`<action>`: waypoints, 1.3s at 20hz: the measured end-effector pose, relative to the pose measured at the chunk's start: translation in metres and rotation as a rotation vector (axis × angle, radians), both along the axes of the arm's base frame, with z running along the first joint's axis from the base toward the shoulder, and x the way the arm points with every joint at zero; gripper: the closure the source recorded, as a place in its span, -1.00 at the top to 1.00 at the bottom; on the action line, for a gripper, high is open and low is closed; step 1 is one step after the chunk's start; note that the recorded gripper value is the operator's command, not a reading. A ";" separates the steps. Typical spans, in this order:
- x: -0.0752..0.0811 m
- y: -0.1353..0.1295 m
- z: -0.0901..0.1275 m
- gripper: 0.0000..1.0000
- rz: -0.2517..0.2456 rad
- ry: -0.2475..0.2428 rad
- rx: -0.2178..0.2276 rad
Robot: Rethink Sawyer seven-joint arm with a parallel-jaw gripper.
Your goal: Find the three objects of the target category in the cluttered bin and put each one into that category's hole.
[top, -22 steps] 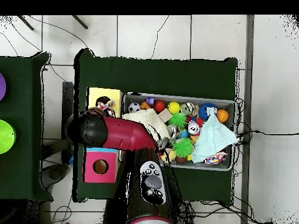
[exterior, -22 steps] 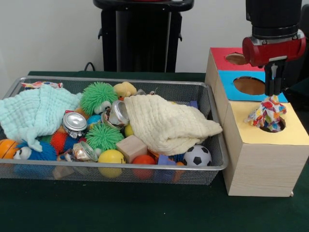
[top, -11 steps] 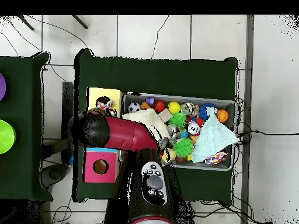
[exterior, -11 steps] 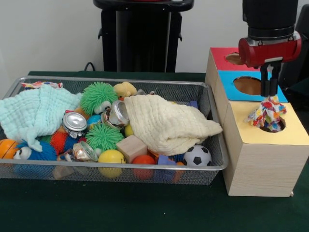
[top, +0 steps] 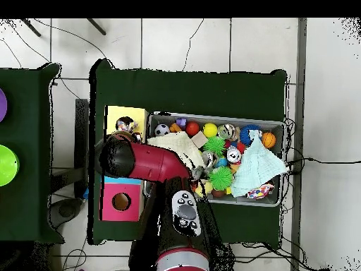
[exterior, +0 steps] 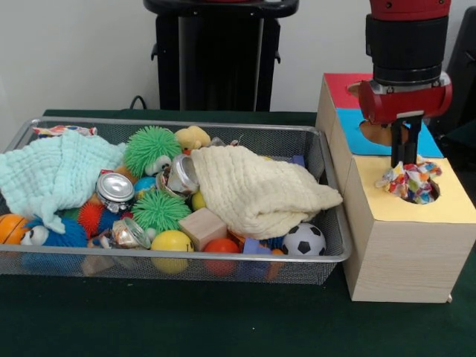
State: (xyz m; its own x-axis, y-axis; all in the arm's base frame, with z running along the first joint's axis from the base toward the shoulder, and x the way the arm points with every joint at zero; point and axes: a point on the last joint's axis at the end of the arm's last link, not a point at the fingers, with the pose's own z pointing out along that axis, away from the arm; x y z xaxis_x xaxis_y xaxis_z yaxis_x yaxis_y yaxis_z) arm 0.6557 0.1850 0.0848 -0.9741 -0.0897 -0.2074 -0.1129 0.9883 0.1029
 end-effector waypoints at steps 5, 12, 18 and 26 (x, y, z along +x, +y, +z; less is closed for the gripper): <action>0.003 0.000 -0.003 -1.00 -0.004 -0.017 -0.004; 0.013 -0.005 -0.010 -1.00 -0.016 -0.053 -0.011; 0.021 -0.008 -0.022 -1.00 -0.029 -0.070 -0.005; 0.022 -0.008 -0.023 -1.00 -0.032 -0.069 0.003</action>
